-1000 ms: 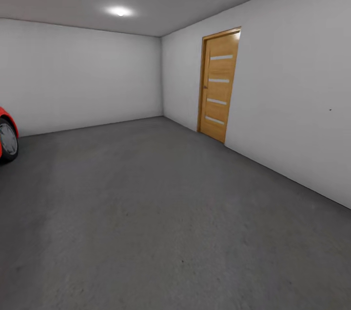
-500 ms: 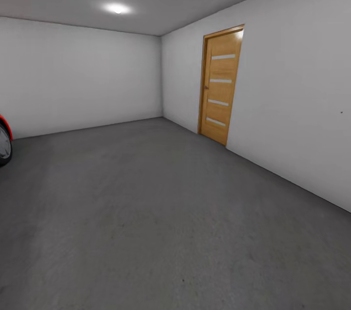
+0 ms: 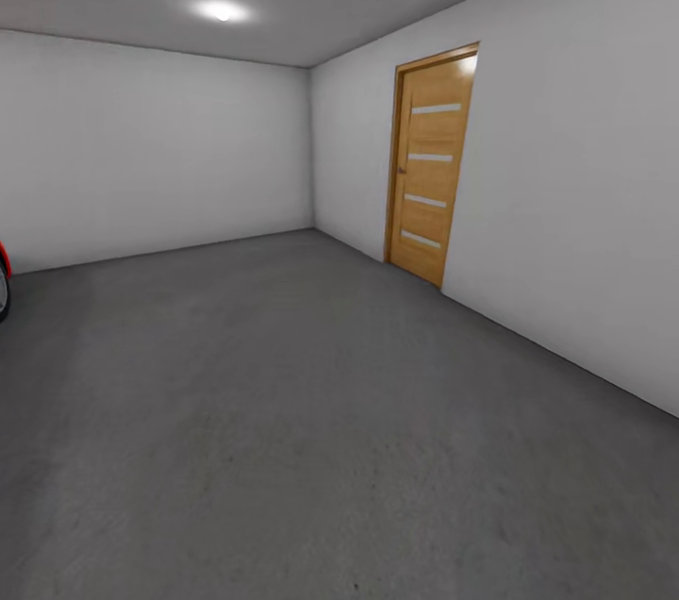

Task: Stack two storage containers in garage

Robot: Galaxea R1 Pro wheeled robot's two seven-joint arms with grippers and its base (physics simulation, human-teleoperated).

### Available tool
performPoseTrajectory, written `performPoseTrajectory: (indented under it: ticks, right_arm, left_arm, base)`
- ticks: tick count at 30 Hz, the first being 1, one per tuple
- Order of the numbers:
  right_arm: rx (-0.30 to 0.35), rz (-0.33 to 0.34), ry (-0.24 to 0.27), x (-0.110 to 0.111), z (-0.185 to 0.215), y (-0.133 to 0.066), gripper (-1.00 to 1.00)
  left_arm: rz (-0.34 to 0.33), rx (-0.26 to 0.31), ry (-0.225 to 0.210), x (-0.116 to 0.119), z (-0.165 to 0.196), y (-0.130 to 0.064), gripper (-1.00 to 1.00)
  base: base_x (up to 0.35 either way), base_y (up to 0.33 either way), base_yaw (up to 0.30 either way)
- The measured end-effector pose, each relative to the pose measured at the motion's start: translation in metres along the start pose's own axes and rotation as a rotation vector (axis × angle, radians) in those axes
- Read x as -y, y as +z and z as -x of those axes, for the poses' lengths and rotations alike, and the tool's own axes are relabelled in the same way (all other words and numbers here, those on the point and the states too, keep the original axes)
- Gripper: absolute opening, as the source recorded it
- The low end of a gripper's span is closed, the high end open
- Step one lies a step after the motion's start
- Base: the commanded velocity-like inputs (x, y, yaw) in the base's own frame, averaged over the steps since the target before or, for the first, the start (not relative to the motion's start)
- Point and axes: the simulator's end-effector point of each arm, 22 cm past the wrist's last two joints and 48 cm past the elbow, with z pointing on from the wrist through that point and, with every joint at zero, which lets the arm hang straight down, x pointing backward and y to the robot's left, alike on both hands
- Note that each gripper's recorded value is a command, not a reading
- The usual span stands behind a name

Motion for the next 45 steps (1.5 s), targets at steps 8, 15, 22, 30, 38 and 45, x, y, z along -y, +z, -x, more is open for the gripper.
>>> performPoseTrajectory:
  ticks: [8,15,22,30,38,45]
  right_arm:
    - [0.004,0.007,0.0,-0.0061,0.0026,0.0002,1.0]
    - [0.004,0.009,0.003,-0.0075,0.003,0.0002,1.0]
    - [0.003,0.007,0.003,-0.0064,0.0026,0.0002,1.0]
    - [0.004,0.007,0.004,-0.0065,0.0027,0.0002,1.0]
    - [0.003,0.006,0.009,-0.0063,0.0025,0.0002,1.0]
    - [0.002,0.006,0.01,-0.0062,0.0021,0.0002,1.0]
  left_arm:
    - [0.0,0.0,-0.001,0.0,0.0001,0.0,1.0]
    - [0.0,0.0,-0.001,0.0,-0.0001,0.0,1.0]
    - [0.0,-0.001,-0.001,0.0,-0.0003,0.0,1.0]
    - [0.0,-0.001,-0.001,0.0,-0.0004,0.0,1.0]
    - [0.0,-0.001,-0.001,0.0,-0.0003,0.0,1.0]
    - [0.0,0.0,-0.001,0.0,-0.0002,0.0,1.0]
  base:
    - [0.321,0.0,0.0]
    - [0.321,0.0,0.0]
    - [0.321,0.0,0.0]
    - [0.321,0.0,0.0]
    - [0.321,0.0,-0.165]
    - [0.321,0.0,-0.242]
